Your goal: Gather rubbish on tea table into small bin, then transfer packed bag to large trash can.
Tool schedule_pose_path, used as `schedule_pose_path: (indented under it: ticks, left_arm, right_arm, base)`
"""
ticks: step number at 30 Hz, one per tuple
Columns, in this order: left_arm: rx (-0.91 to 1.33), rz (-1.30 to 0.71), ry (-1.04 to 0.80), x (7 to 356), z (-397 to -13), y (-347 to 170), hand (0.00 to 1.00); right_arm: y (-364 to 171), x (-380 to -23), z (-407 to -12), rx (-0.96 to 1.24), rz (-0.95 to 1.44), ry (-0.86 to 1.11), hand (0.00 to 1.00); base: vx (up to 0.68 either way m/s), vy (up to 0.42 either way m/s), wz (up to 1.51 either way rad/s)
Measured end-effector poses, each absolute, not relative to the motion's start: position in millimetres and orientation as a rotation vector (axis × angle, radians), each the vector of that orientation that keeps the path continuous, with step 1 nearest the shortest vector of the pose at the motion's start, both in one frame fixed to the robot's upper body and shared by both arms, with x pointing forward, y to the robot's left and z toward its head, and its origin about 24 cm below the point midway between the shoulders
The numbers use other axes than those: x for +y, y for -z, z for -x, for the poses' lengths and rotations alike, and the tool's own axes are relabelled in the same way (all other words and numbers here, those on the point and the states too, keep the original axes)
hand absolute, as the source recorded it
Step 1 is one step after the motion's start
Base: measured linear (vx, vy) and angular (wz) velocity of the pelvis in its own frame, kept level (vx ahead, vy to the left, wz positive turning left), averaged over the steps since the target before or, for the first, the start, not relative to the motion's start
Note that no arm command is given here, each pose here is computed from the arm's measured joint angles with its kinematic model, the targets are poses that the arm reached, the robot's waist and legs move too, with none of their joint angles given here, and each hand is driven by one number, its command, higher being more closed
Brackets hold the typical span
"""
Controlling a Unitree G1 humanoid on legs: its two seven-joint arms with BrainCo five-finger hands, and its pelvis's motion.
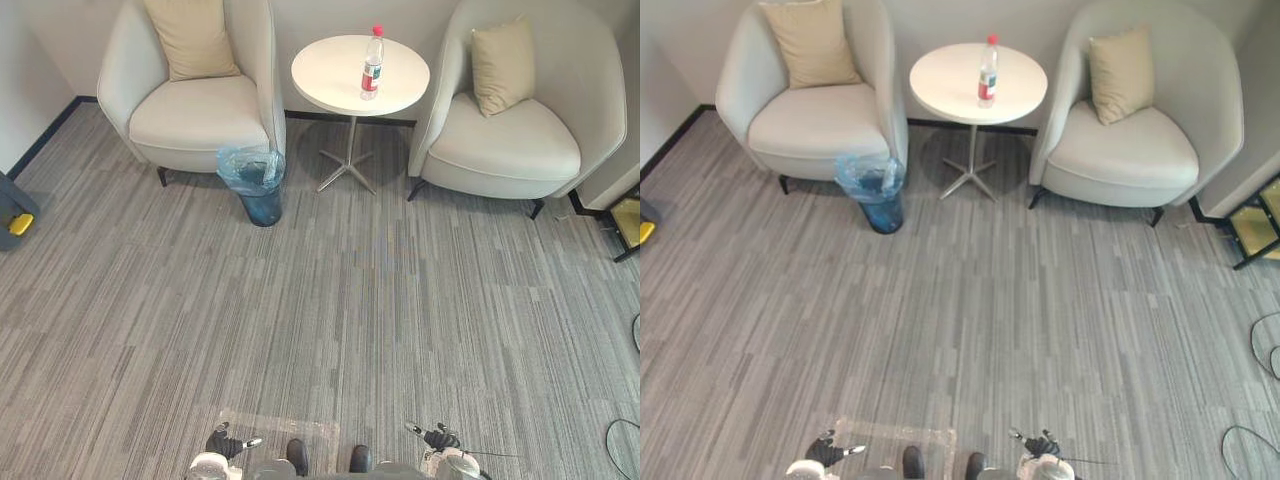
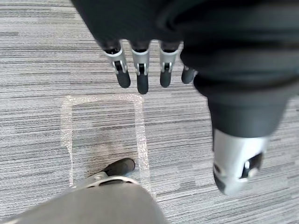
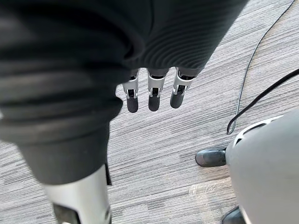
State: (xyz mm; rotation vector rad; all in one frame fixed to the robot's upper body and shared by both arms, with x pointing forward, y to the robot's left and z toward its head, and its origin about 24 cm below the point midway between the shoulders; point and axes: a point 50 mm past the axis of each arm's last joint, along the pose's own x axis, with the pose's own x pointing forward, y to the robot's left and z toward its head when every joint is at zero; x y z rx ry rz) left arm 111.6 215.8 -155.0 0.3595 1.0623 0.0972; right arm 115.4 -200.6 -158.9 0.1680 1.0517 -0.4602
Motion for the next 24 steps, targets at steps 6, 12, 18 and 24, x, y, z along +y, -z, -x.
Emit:
schedule_pose_path:
  ticks: [6,12,18,24]
  left_arm:
    - [1.031,-0.312,-0.144,212.3,-115.1,152.8,0.0]
    - [0.985,-0.278,-0.203,216.1,-127.6,147.4,0.0]
    - [0.984,-0.308,-0.209,221.5,-130.7,145.6,0.0]
    - [1.002,-0.33,-0.193,222.1,-127.7,146.6,0.0]
  right_arm:
    - [157.7,-210.7,-109.4,1.039,-0.176,0.505,0.0]
    - [157.6,-208.4,-114.1,1.044,-0.173,0.505,0.0]
    - [157.0,-198.5,-122.2,1.04,-0.178,0.472,0.0]
    - [155.0,-194.8,-128.3,1.022,-0.157,0.423,0.0]
  base:
    - [0.02,-0.013,-0.15]
    - [0.21,0.098,-0.24]
    - [0.41,0.211,-0.35]
    - [0.45,0.136,-0.26]
